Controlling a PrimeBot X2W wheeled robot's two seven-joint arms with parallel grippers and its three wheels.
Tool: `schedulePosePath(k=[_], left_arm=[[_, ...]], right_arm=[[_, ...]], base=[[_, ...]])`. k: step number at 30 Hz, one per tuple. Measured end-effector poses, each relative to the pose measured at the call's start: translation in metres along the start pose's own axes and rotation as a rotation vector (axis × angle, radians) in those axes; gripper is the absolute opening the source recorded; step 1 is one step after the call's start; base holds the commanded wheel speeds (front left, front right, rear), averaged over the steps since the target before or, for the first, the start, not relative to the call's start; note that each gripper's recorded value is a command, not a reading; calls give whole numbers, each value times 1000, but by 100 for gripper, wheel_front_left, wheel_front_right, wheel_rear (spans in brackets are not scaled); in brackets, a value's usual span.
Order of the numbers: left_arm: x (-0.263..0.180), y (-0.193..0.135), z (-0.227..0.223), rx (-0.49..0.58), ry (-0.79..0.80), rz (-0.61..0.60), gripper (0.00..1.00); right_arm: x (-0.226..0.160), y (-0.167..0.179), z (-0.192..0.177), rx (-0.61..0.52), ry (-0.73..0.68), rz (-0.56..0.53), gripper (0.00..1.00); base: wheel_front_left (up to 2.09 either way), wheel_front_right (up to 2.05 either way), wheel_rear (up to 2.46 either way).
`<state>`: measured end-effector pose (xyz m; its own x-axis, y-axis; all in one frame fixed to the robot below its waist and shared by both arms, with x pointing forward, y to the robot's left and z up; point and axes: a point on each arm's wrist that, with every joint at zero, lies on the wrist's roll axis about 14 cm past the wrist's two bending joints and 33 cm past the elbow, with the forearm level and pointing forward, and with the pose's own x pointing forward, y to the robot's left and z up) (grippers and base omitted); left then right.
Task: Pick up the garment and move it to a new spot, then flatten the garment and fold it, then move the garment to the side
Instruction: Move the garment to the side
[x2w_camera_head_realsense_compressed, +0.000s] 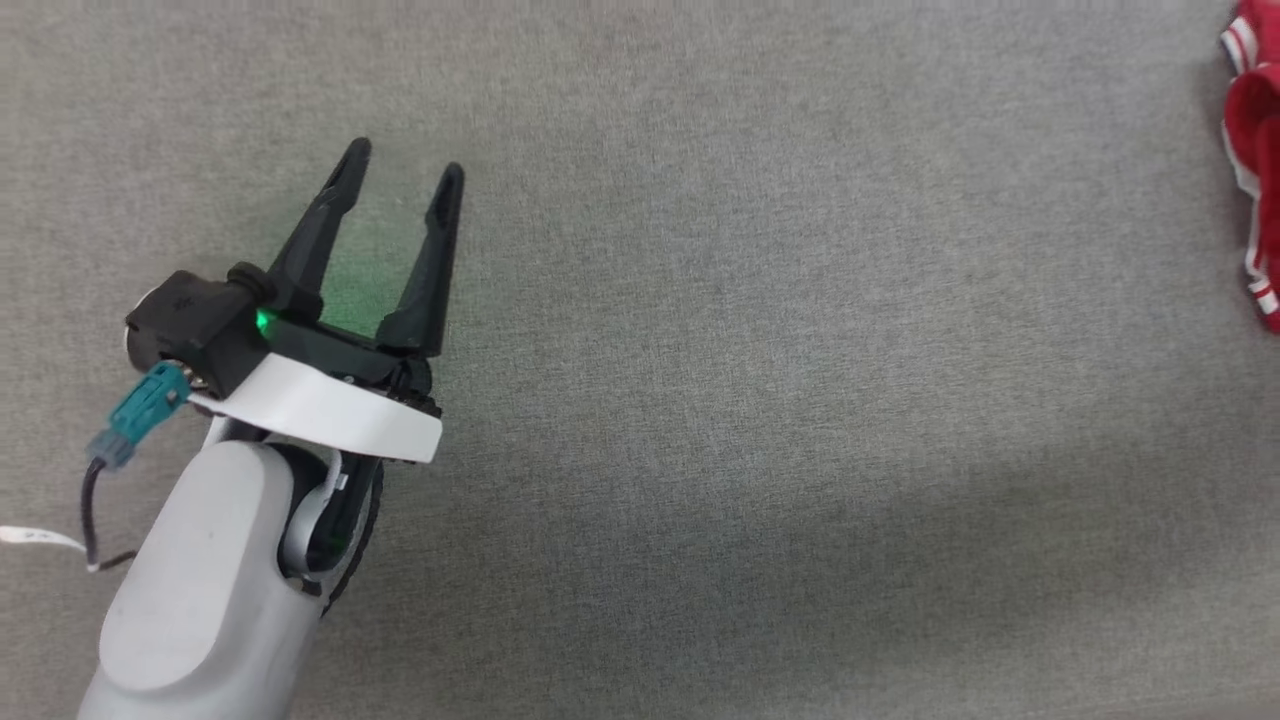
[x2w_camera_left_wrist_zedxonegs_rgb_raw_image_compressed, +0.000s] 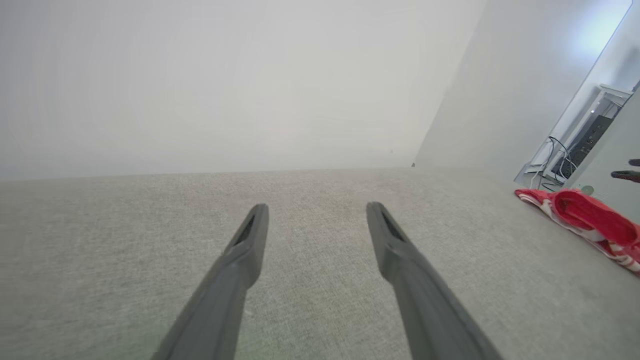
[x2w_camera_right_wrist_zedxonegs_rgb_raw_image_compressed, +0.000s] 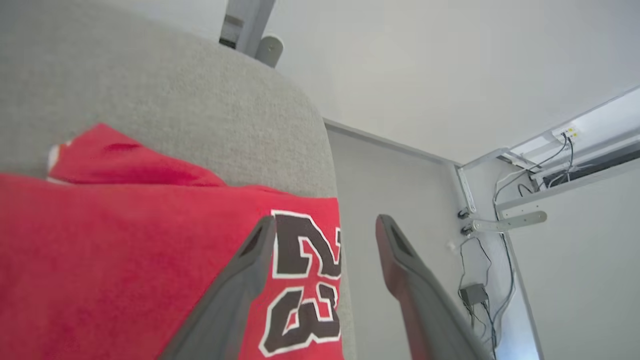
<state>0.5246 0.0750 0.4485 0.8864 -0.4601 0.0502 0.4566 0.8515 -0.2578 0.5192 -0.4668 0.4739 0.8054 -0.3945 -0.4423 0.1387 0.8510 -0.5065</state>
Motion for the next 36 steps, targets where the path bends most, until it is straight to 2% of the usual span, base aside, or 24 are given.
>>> schedulePosePath(k=[7, 17, 22, 29, 36], left_arm=[[-18, 10, 27, 17, -51, 67, 100], [-63, 35, 64, 63, -122, 218, 100], [-86, 46, 80, 94, -153, 284, 100], [-117, 54, 98, 136, -195, 368, 100], [-146, 56, 120, 153, -258, 428, 100]], right_arm=[[-16, 18, 48, 149, -192, 64, 100], [-54, 67, 89, 264, -434, 206, 100], [-77, 89, 97, 297, -521, 267, 100], [-110, 102, 108, 351, -633, 298, 100], [-145, 123, 97, 383, -694, 316, 100]], base=[[0, 0, 0], [0, 0, 0], [0, 0, 0], [0, 0, 0], [0, 0, 0]])
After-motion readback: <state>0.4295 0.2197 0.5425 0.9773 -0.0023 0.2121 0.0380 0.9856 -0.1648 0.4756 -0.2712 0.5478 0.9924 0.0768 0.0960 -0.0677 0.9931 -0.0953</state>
